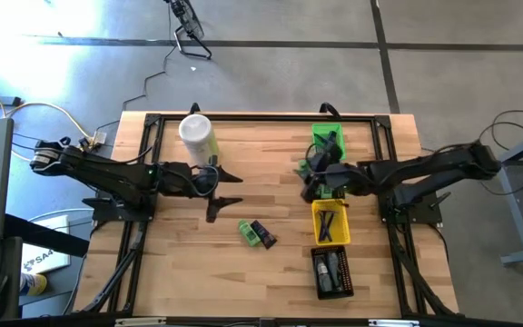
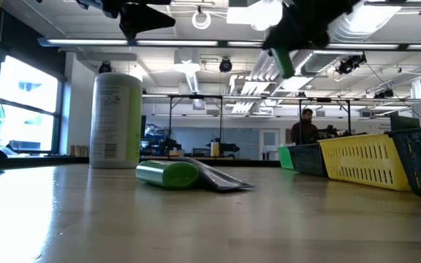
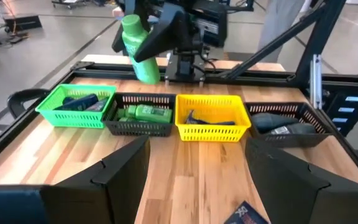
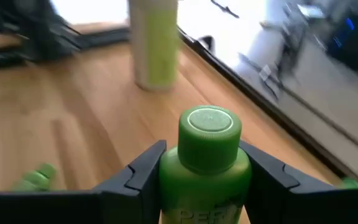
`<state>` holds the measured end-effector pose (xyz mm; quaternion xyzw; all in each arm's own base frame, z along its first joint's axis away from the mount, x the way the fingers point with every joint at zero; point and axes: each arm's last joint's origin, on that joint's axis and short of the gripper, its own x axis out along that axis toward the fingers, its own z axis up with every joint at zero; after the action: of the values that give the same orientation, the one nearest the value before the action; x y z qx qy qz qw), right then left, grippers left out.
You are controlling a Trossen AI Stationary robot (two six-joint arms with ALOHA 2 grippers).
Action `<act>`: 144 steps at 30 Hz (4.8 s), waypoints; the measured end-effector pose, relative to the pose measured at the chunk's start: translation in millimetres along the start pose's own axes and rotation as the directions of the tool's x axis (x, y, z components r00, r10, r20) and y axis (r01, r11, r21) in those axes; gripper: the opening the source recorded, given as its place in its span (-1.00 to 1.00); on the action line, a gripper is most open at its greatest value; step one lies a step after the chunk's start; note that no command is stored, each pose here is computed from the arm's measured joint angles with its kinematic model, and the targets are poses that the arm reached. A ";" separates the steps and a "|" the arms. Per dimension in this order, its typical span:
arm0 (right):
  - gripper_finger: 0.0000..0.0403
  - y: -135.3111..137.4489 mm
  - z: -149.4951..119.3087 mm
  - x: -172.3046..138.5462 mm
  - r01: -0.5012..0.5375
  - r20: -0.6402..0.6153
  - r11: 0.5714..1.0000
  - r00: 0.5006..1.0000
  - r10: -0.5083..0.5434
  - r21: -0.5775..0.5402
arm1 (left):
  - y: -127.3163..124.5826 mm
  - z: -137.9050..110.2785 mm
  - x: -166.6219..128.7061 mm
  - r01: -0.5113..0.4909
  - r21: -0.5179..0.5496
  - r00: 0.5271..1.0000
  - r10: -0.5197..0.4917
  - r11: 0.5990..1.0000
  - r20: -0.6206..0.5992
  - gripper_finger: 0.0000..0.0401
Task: Pick & Place Travel size toiletries
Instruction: Put the green shampoo into the top black basket, then put the blue shave cream into the green basket
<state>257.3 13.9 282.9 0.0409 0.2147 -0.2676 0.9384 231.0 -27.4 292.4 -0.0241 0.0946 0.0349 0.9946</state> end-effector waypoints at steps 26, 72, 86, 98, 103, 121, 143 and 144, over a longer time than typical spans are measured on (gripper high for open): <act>-0.13 -44.7 -95.1 10.9 0.351 -0.408 0.893 0.886 -0.220 0.281 | 1.6 -3.1 1.0 -0.054 0.007 0.998 0.054 0.999 -0.024 0.30; -0.50 36.1 -32.9 6.5 -0.416 0.296 0.910 0.870 0.395 0.007 | -20.5 1.4 -52.4 -0.023 0.023 0.999 0.022 0.999 0.042 -0.29; -0.81 89.3 -27.2 20.9 -0.475 0.275 0.879 0.842 0.465 -0.033 | -34.3 -45.8 -77.2 0.086 0.128 0.990 -0.100 0.988 0.100 -0.98; -0.92 135.0 -18.4 52.0 -0.351 -0.065 0.933 0.932 0.356 0.080 | -25.5 -88.0 -101.3 0.172 0.110 0.960 -0.191 0.979 0.205 -0.97; -0.98 142.5 -18.1 58.9 -0.286 -0.181 0.952 0.936 0.302 0.110 | -23.9 -94.0 -102.4 0.177 0.112 0.961 -0.196 0.978 0.195 -0.96; -0.98 140.3 -54.4 112.5 -0.350 -0.386 0.927 0.843 0.374 0.133 | -23.7 -118.9 -97.4 0.192 0.181 0.964 -0.220 0.964 0.149 -0.96; 0.33 134.4 -67.7 126.8 -0.314 -0.447 0.939 0.826 0.342 0.139 | -21.9 -122.0 -98.5 0.168 0.223 0.959 -0.212 0.960 0.189 -0.96; 0.34 133.5 -68.3 126.8 -0.298 -0.449 0.946 0.833 0.323 0.128 | -21.9 -121.3 -98.7 0.168 0.219 0.957 -0.212 0.961 0.196 -0.96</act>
<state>397.7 79.5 162.2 0.1626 0.4159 -0.0998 0.8892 113.4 -62.3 193.1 0.0707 -0.0147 -0.0684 0.9950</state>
